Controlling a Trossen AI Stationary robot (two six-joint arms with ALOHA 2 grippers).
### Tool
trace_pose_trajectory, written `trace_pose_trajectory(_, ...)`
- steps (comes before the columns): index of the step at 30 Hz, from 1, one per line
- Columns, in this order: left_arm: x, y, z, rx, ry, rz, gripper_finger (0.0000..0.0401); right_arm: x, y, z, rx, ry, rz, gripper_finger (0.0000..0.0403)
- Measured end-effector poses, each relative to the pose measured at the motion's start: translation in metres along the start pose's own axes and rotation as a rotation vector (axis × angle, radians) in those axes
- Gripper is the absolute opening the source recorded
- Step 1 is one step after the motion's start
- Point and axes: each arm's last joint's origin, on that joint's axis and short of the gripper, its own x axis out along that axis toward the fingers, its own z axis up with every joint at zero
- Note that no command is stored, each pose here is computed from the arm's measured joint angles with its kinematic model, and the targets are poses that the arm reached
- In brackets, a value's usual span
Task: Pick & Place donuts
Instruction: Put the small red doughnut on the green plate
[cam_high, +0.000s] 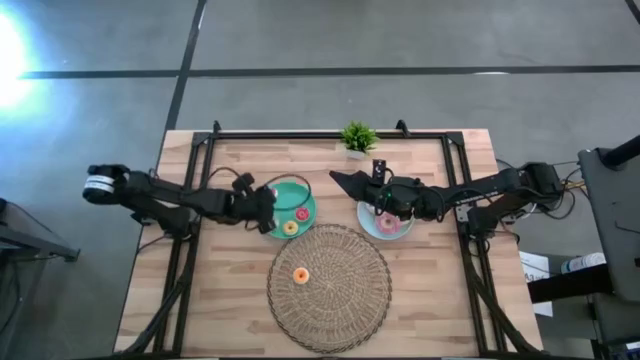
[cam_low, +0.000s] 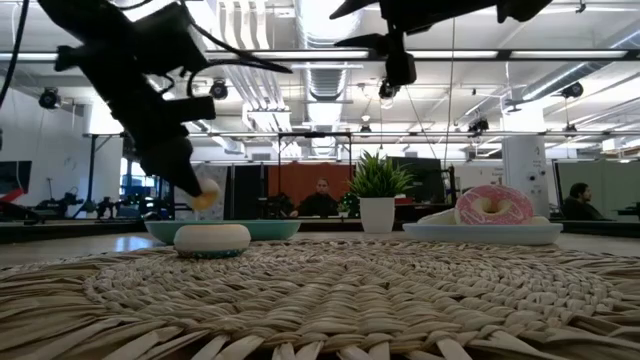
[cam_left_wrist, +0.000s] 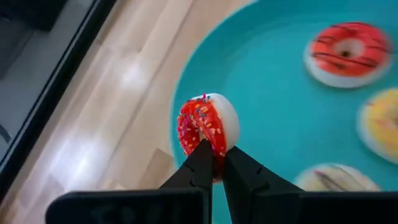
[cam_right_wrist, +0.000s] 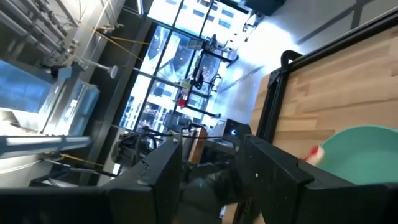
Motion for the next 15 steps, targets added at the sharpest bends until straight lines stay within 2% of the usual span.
trace_pose_trajectory(6, 0.012, 0.016, 0.006, -0.034, 0.021, -0.032, 0.0002, 0.001, -0.004, -0.002, 0.003, 0.005, -0.016, 0.0164)
trace_pose_trajectory(15, 0.027, 0.007, -0.001, 0.002, 0.103, -0.08, 0.0002, 0.002, -0.006, -0.002, 0.0, 0.004, -0.023, 0.0164)
